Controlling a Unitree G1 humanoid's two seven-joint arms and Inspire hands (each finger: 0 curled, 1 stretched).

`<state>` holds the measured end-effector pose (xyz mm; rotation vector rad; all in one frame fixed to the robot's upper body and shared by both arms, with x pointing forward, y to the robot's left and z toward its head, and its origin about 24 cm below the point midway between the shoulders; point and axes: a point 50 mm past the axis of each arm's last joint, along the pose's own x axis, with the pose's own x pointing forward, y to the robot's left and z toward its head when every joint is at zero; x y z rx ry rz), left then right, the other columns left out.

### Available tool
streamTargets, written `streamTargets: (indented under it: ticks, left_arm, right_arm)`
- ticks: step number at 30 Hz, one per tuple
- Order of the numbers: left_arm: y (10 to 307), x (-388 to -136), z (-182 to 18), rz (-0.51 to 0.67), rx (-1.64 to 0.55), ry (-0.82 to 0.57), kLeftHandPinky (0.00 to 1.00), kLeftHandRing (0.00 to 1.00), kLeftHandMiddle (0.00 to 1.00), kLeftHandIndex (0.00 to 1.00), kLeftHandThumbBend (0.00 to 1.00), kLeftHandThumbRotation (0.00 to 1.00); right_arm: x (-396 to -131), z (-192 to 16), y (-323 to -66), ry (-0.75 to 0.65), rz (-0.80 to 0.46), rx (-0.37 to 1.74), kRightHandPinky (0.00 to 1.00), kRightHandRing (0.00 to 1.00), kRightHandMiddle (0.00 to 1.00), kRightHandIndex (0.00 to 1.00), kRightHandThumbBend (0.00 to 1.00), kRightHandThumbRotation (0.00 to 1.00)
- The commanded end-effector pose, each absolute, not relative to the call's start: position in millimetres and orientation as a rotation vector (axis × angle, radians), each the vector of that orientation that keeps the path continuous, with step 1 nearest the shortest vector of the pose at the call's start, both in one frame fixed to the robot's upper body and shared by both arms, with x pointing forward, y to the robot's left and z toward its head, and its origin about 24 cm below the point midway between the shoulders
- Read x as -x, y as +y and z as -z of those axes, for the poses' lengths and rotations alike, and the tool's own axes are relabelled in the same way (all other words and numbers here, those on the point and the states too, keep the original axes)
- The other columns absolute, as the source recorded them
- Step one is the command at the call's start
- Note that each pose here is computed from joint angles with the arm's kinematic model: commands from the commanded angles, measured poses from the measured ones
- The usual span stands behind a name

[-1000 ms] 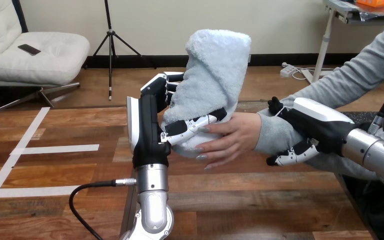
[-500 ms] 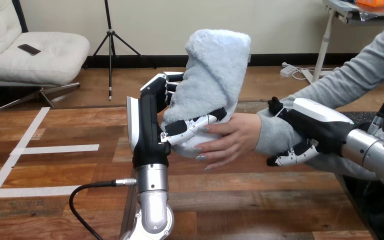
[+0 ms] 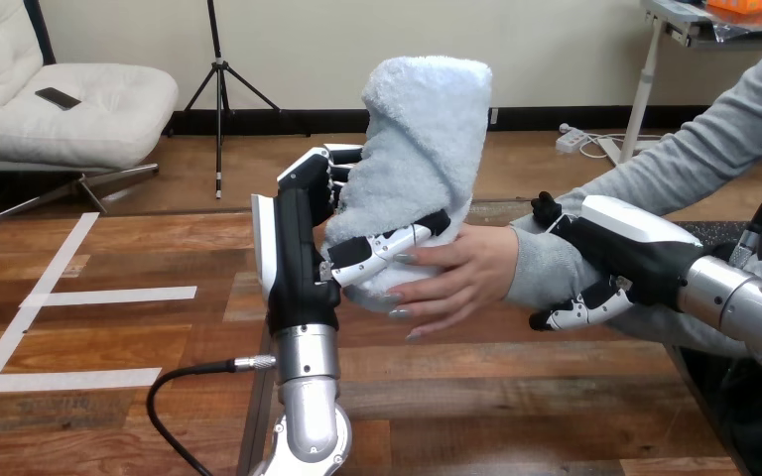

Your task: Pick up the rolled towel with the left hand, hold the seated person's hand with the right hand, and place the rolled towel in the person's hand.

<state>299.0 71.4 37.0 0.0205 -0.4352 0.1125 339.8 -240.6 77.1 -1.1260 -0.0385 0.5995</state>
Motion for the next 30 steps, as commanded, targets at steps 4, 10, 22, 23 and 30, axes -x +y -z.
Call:
streamTargets:
  ticks: [4, 10, 22, 23, 30]
  left_arm:
    - [46.9, -308.2, -66.0, -0.060, 0.075, -0.534, 0.31, 0.35, 0.40, 0.42, 0.55, 0.00]
    - [41.2, -307.2, -66.6, -0.052, 0.097, -0.528, 0.32, 0.35, 0.41, 0.42, 0.55, 0.00]
    - [30.6, -305.3, -66.9, -0.033, 0.133, -0.507, 0.31, 0.35, 0.40, 0.42, 0.55, 0.00]
    - [30.2, -305.2, -66.9, -0.031, 0.134, -0.507, 0.31, 0.35, 0.40, 0.42, 0.55, 0.00]
    - [25.3, -304.4, -67.1, -0.025, 0.141, -0.498, 0.31, 0.35, 0.40, 0.42, 0.55, 0.00]
  right_arm:
    - [-346.9, -97.2, -234.4, -0.146, -0.565, 1.112, 0.16, 0.19, 0.25, 0.27, 0.57, 0.00]
    - [-347.3, -97.7, -233.8, -0.146, -0.566, 1.119, 0.15, 0.19, 0.24, 0.26, 0.57, 0.00]
    - [-347.3, -99.1, -232.2, -0.161, -0.571, 1.110, 0.14, 0.18, 0.24, 0.26, 0.57, 0.00]
    - [-347.3, -99.1, -232.1, -0.160, -0.571, 1.110, 0.14, 0.18, 0.24, 0.26, 0.57, 0.00]
    - [-347.1, -98.8, -231.9, -0.167, -0.567, 1.109, 0.14, 0.18, 0.24, 0.26, 0.58, 0.00]
